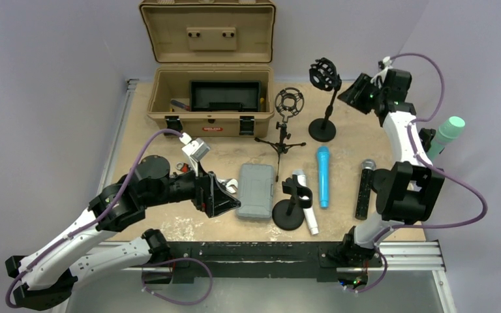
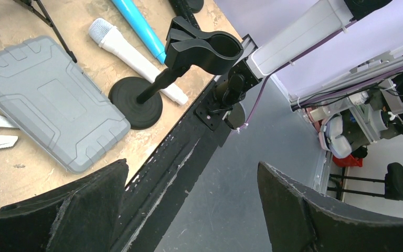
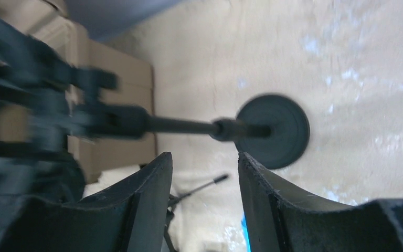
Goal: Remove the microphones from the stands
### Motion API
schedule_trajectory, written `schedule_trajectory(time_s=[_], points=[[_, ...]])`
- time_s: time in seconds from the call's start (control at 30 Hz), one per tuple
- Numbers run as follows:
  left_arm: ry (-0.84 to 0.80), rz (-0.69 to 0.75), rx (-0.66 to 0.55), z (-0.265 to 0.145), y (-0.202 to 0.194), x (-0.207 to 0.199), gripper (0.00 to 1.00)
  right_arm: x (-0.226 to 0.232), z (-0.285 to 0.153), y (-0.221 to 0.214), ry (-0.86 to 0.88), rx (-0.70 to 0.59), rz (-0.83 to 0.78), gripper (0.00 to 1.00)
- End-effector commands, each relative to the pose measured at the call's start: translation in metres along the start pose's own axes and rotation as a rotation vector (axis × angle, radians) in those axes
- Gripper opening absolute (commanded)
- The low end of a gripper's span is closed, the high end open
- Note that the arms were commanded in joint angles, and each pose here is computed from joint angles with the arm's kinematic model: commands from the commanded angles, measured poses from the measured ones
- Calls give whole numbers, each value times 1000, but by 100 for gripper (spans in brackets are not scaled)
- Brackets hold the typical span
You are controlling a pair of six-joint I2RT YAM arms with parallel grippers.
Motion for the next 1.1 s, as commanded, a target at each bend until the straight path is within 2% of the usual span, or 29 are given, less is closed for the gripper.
schedule_trajectory(time_s=[0.0, 0.13, 0.43, 0.77, 1.07], points=[[-29, 23, -25, -3, 7, -7, 90, 48, -42, 69, 67, -226, -41, 49], [-28, 22, -32, -5, 6, -7, 90, 58, -45, 87, 82, -250, -40, 50], [-28, 22, -28, -4, 6, -7, 90, 68, -34, 80, 119, -233, -43, 50], [-32, 18, -20, -2, 6, -7, 90, 37, -6, 55, 39, -171, -33, 49], [-35, 16, -9, 1, 5, -7, 90, 15, 1, 33, -32, -135, -43, 48]])
Point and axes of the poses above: each gripper's point midway between its finger pads, its own z axis out along the fingers, its own x axis along the line the jaws close on, y = z × x, the point moved 5 cm from there along -z, back along the fingers
